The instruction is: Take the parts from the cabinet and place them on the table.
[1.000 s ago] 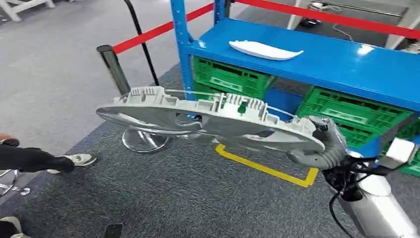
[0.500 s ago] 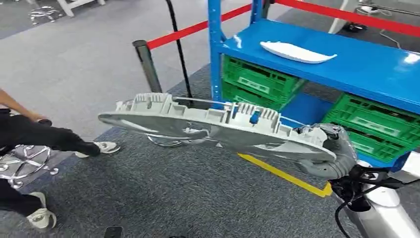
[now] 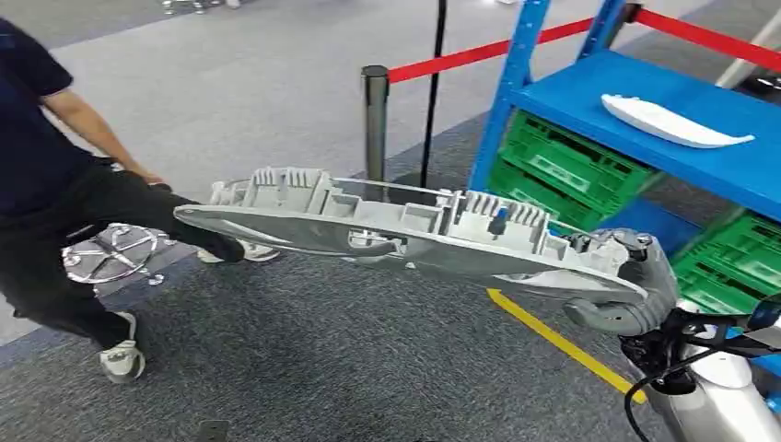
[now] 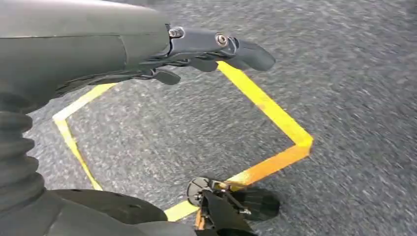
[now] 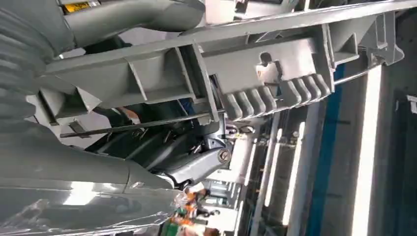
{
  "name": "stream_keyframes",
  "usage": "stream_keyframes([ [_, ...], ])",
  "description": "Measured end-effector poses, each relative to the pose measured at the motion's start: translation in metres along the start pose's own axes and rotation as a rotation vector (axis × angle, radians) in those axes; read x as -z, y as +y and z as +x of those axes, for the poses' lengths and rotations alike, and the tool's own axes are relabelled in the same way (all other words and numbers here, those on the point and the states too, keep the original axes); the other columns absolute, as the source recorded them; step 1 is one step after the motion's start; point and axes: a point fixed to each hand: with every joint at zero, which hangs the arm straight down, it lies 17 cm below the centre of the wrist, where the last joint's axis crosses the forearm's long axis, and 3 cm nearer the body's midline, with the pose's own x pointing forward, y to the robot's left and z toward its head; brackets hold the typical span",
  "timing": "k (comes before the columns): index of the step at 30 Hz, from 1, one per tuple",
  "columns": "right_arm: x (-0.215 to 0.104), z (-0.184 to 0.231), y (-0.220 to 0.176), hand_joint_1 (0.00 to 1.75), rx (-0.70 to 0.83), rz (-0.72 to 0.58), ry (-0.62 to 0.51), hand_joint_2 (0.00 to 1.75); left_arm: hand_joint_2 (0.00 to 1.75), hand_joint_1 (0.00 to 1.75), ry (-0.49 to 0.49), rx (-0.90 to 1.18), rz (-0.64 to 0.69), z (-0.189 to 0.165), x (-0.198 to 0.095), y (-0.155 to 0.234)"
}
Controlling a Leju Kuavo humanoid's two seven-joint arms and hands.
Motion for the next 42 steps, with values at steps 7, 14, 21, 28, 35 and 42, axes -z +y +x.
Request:
stream_keyframes([
  [7, -0.001, 0.006, -0.005, 1.75, -0.003, -0.017, -0.015, 1.75, 1.75, 0.00, 0.049, 0.015, 0.001, -0.011, -0.002, -0.001],
  [14, -0.003, 0.011, -0.015, 1.75, -0.009, -0.028, -0.023, 1.75, 1.75, 0.00, 0.031, 0.021, -0.019, -0.006, -0.004, -0.009],
  [21, -0.007, 0.009, -0.016, 1.75, -0.014, -0.027, -0.011, 1.75, 1.75, 0.00, 0.012, 0.032, -0.025, -0.001, -0.003, -0.010],
  [28, -0.022, 0.004, -0.017, 1.75, -0.010, -0.046, 0.017, 1.75, 1.75, 0.00, 0.004, 0.043, -0.027, 0.000, -0.003, -0.009],
  [35, -0.029, 0.004, -0.015, 1.75, -0.012, -0.049, 0.025, 1.75, 1.75, 0.00, 0.008, 0.053, -0.024, -0.002, -0.003, -0.007],
  [42, -0.028, 0.007, -0.014, 1.75, -0.016, -0.048, 0.020, 1.75, 1.75, 0.00, 0.008, 0.060, -0.028, -0.003, -0.003, -0.008],
])
